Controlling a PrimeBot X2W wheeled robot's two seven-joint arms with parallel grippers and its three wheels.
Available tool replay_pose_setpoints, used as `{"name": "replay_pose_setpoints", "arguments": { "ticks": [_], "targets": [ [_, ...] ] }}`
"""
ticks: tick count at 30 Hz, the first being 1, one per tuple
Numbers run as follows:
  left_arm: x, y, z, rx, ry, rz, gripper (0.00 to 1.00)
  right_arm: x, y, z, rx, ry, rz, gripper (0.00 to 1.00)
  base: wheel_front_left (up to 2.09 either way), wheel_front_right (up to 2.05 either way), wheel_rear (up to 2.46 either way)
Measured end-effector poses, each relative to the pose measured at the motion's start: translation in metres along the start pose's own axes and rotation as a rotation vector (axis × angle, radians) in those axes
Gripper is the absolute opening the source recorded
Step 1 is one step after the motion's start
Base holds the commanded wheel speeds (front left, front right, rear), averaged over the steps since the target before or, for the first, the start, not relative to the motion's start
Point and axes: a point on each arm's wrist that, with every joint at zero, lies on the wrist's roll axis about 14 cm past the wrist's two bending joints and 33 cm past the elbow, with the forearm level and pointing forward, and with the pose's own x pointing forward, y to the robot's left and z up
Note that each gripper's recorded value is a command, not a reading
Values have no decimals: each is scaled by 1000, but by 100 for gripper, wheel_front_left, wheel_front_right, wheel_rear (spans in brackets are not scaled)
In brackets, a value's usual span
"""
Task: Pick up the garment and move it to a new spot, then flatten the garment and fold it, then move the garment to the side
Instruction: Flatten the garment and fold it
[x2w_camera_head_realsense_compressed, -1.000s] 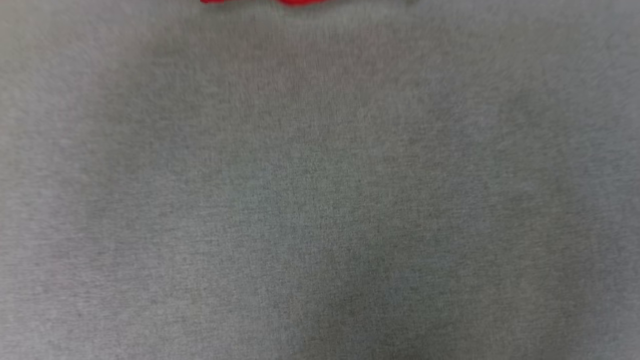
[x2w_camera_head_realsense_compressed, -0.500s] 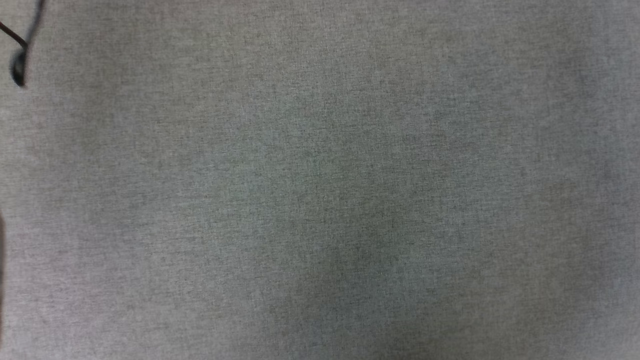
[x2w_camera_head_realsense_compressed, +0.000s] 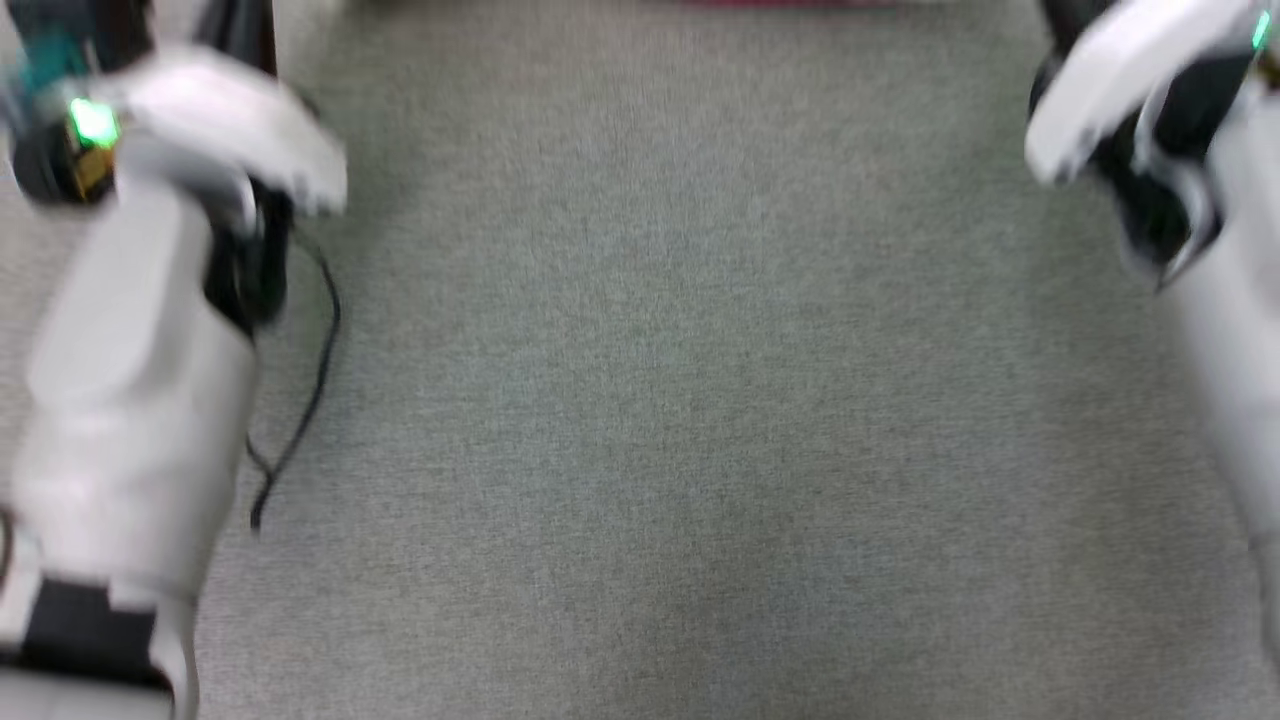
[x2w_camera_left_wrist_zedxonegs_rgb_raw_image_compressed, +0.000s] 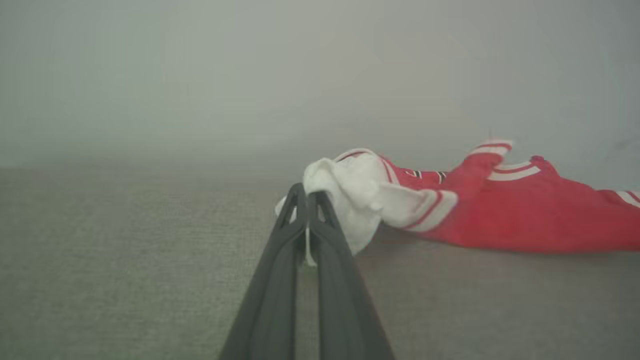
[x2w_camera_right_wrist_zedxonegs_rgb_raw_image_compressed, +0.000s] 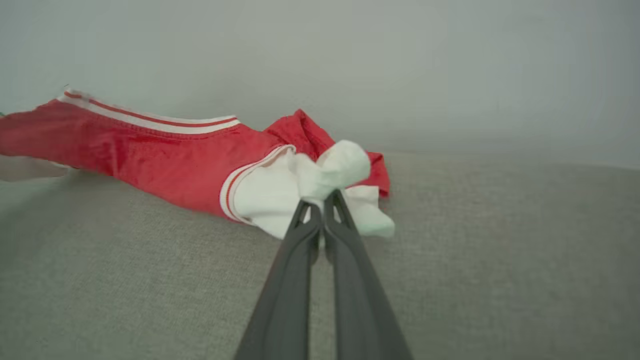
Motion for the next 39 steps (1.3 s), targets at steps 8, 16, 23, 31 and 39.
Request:
{"name": "replay_pose_setpoints", "arguments": {
  "ticks": [8, 16, 23, 31, 39],
  "targets": [
    [-91, -1, -17, -28, 12, 38, 0, -86, -1, -41, 58, 43, -1, 0, 0, 0, 0],
    [-189, 1, -17, -32, 12, 112, 0, -173, -6, -57, 103, 16, -31, 0, 0, 0, 0],
    [-261, -7, -16, -23, 74, 150, 0, -241, 4, -90, 134, 59, -78, 0, 0, 0, 0],
    [-313, -10, -29, -63, 146, 200, 0, -291, 22, -135, 187, 171, -120, 55, 0, 0, 0],
    [-310, -28, -7, -59, 50, 158, 0, -280, 17, -95, 168, 64, -123, 100, 0, 0, 0]
  ]
}}
